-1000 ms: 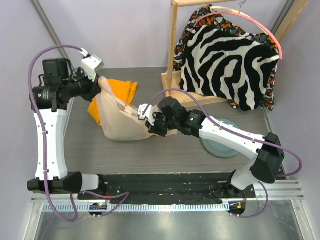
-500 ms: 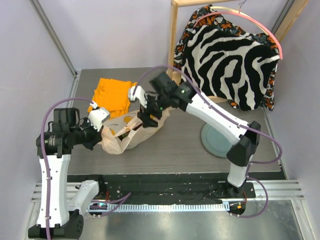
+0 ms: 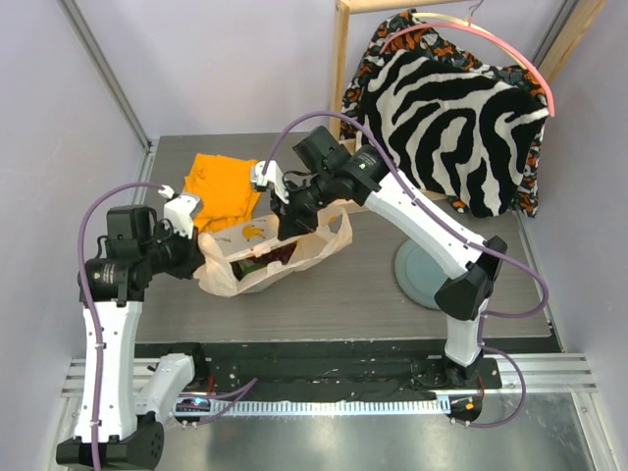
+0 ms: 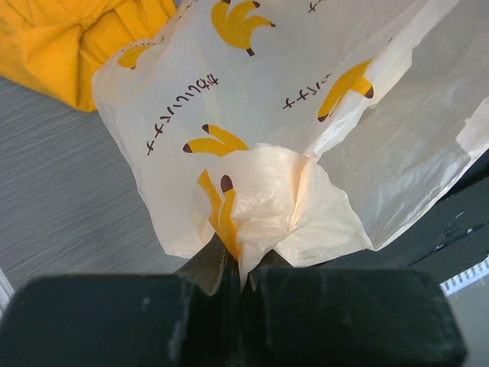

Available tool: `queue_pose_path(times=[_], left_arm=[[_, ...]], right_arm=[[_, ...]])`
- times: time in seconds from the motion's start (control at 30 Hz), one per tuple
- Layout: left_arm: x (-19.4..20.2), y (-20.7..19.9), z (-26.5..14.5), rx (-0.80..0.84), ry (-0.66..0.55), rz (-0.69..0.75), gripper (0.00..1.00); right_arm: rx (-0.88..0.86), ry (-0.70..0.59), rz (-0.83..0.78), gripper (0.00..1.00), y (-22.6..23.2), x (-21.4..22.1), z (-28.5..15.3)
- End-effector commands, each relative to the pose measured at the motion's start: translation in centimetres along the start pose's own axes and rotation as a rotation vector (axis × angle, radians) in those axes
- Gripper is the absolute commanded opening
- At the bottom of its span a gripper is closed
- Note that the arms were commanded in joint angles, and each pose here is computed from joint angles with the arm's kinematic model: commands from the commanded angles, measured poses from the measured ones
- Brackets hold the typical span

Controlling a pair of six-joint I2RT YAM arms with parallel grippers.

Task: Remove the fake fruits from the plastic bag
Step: Adjust the plastic bag at the center of the board.

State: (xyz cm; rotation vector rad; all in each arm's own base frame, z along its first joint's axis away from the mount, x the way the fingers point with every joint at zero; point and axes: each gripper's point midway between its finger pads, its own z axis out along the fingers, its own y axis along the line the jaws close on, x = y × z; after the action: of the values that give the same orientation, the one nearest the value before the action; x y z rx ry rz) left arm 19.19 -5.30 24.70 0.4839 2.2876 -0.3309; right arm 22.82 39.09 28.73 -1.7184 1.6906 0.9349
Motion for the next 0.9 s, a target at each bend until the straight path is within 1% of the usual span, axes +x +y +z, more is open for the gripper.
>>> queue_pose_path(times=[0.0,0.07,0.2,0.4,0.47,0.5,0.53,0.57,0.6,0.63,0.67,0.7,0.73,0.77,0.8,0.83,0.87], left_arm=[[-2.6,-0.5,-0.7,0.009,-0.105,-0.039,0.0],[-2.6,-0.5,-0.7,0.008,-0.109,-0.053,0.0],[-3.0,-0.7,-1.0,0.009,-0.127,-0.062,0.0],[-3.4,-1.0,-1.2,0.023,-0.143,-0.075,0.0],[-3.5,-1.1,-1.3,0.024,-0.145,-0.074,0.0],[-3.4,-1.0,-1.2,0.023,-0.142,-0.071,0.0],[-3.3,-1.1,-1.3,0.023,-0.139,-0.066,0.0],[-3.2,-1.1,-1.3,0.023,-0.139,-0.056,0.0],[-3.0,-1.0,-1.4,0.02,-0.138,-0.029,0.0],[-2.6,-1.0,-1.3,0.018,-0.127,-0.013,0.0],[-2.3,-0.9,-1.5,0.008,-0.129,0.005,0.0],[-2.0,-0.7,-1.4,-0.003,-0.127,0.02,0.0],[-1.4,-0.1,-1.0,-0.029,-0.116,0.05,0.0],[-1.1,0.1,-1.1,-0.05,-0.126,0.065,0.0],[-0.9,0.5,-1.1,-0.07,-0.131,0.08,0.0],[-1.0,1.2,-1.0,-0.11,-0.142,0.097,0.0],[-0.5,1.7,-0.6,-0.131,-0.138,0.091,0.0]], right_arm=[[-0.06,-0.034,-0.013,0.02,1.0,-1.1,0.5],[-0.073,-0.033,-0.021,0.01,1.4,-1.3,1.0],[-0.091,0.001,-0.018,0.01,1.2,-0.3,2.2],[-0.104,0.086,-0.021,0.01,0.3,2.5,4.1],[-0.054,0.142,-0.013,0.01,-0.8,4.1,5.1],[-0.004,0.124,-0.009,0.01,-1.9,3.8,6.0],[0.08,0.163,0.026,0.01,-3.6,5.2,6.7],[0.139,0.153,0.044,0.01,-4.9,5.3,7.2],[0.215,0.109,0.032,0.01,-7.0,4.5,8.1],[0.269,0.091,0.062,0.01,-8.2,3.9,8.4],[0.331,0.131,0.084,0.01,-10.3,5.2,9.8],[0.374,0.121,0.081,0.01,-11.7,4.7,10.2],[0.426,0.087,0.052,0.01,-13.0,2.9,9.9],[0.519,0.116,0.039,0.01,-14.9,3.2,9.7],[0.563,0.122,0.03,0.01,-16.3,3.5,10.6],[0.602,0.109,0.014,0.01,-17.0,2.7,10.5],[0.643,0.121,0.008,0.01,-17.7,2.8,10.1]])
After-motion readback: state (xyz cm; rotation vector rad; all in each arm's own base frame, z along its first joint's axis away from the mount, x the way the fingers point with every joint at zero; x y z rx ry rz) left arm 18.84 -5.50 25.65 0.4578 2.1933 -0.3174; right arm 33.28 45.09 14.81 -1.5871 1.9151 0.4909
